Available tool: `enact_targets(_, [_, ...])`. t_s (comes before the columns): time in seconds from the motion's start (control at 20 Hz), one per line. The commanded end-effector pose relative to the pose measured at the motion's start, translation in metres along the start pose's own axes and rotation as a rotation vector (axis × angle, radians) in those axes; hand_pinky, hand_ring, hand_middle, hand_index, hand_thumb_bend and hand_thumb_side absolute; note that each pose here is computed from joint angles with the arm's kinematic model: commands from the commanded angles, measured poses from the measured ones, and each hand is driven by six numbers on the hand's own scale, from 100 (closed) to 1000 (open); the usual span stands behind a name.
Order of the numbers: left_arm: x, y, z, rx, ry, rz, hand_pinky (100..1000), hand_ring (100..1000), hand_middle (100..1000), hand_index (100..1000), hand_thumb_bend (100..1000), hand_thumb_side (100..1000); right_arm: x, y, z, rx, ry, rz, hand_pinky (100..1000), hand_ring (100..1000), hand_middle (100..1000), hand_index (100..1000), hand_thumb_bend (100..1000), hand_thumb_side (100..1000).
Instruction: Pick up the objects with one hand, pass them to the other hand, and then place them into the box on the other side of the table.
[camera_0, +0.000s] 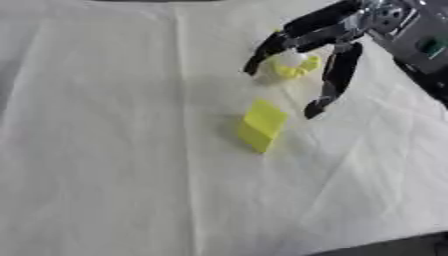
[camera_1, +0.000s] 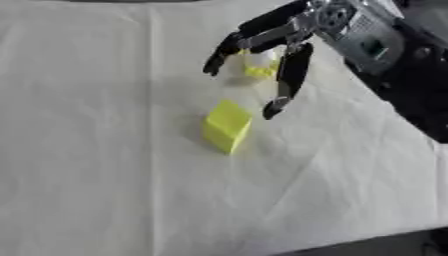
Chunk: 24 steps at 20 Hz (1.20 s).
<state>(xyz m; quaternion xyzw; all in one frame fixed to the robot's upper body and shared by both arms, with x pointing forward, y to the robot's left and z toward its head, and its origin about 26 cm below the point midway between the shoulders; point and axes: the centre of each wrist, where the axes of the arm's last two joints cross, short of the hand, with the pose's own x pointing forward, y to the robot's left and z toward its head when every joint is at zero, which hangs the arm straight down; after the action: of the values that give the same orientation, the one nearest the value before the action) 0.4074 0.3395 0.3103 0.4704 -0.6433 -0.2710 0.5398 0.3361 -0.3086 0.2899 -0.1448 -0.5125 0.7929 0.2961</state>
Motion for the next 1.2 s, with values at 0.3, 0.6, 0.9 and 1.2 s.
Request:
enact_targets(0.3, [0.0, 0.012, -0.001, 0.03, -0.001, -0.007, 819, 806, 769, 825, 225, 500, 0.002, 0.0, -0.01, 0.046, 0.008, 0.069, 1000, 942, 872, 986, 591, 142])
enact_targets(0.6, [-0.005, 0.01, 0.0, 0.02, 0.012, -0.019, 822, 809, 770, 824, 238, 492, 0.001, 0.003, -0.019, 0.047, 0.007, 0.062, 995, 928, 830, 956, 584, 125])
enact_targets(0.9, [-0.006, 0.008, 0.0, 0.009, 0.013, -0.032, 822, 808, 770, 823, 234, 492, 0.0, 0.007, -0.027, 0.045, -0.001, 0.048, 990, 914, 798, 935, 578, 125])
enact_targets(1.2, [-0.008, 0.006, 0.0, 0.005, 0.018, -0.03, 822, 809, 770, 821, 235, 493, -0.002, 0.017, -0.038, 0.067, -0.009, 0.032, 989, 913, 800, 936, 583, 126])
